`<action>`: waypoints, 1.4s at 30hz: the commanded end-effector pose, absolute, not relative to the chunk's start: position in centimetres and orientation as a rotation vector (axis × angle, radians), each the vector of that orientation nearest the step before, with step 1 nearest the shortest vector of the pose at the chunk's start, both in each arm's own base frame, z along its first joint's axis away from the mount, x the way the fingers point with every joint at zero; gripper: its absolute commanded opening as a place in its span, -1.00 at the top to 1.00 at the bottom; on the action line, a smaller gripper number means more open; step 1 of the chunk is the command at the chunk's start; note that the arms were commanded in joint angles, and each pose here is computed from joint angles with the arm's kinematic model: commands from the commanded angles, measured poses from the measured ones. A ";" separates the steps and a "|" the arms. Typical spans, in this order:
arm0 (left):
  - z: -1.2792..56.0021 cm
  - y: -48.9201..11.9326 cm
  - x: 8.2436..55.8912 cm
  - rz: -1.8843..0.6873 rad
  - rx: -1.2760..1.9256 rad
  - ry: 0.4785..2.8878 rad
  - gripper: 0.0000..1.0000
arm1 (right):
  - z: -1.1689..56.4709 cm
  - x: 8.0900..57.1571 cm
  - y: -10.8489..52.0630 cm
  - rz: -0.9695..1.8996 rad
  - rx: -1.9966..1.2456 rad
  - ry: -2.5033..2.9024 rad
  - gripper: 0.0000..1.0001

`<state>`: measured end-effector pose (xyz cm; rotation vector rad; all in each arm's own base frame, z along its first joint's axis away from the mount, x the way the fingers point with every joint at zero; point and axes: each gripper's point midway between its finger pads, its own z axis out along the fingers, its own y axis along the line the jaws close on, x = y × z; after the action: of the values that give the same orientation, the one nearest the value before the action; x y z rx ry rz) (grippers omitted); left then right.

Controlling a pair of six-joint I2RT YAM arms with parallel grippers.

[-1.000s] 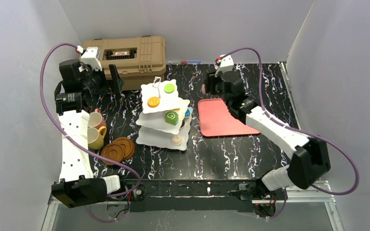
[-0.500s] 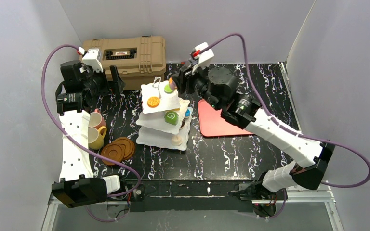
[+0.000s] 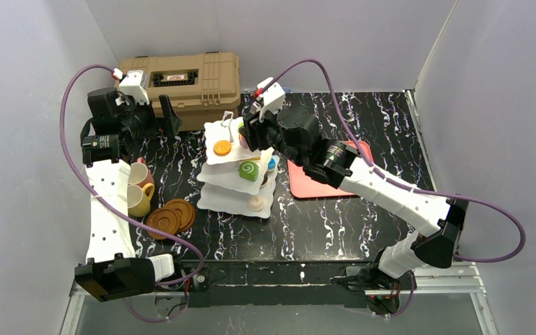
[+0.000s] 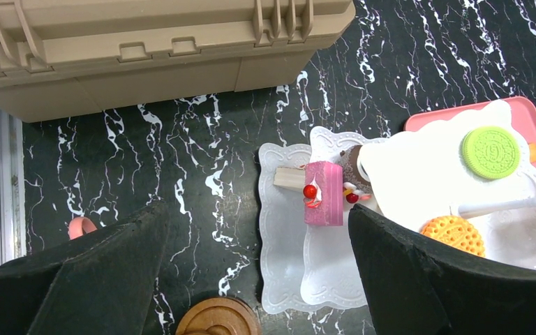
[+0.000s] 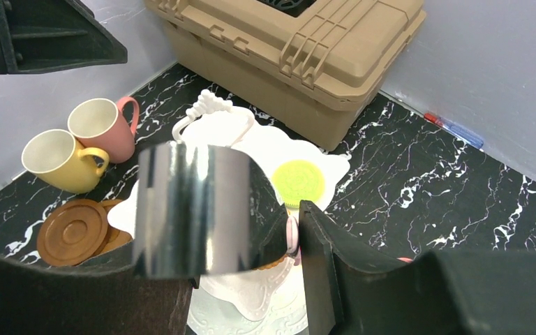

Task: Serve the afternoon tea
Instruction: Place the desert on the desert table.

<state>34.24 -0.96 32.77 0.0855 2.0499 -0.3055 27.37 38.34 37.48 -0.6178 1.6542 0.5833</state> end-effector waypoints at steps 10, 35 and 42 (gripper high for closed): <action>34.2 -1.5 33.5 -0.332 0.104 2.005 -0.96 | 40.9 27.6 39.1 0.605 -0.606 1.559 0.23; 34.7 -1.2 33.5 -0.303 0.101 1.984 -0.96 | 41.5 27.2 39.1 0.639 -0.597 1.534 -0.18; 34.8 -1.2 33.5 -0.301 0.102 1.981 -0.96 | 41.4 27.3 39.0 0.634 -0.591 1.533 -0.27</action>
<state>34.04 -1.17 33.47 0.0953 2.0244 -0.3106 27.48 39.00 37.52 -0.6451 1.6359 0.5875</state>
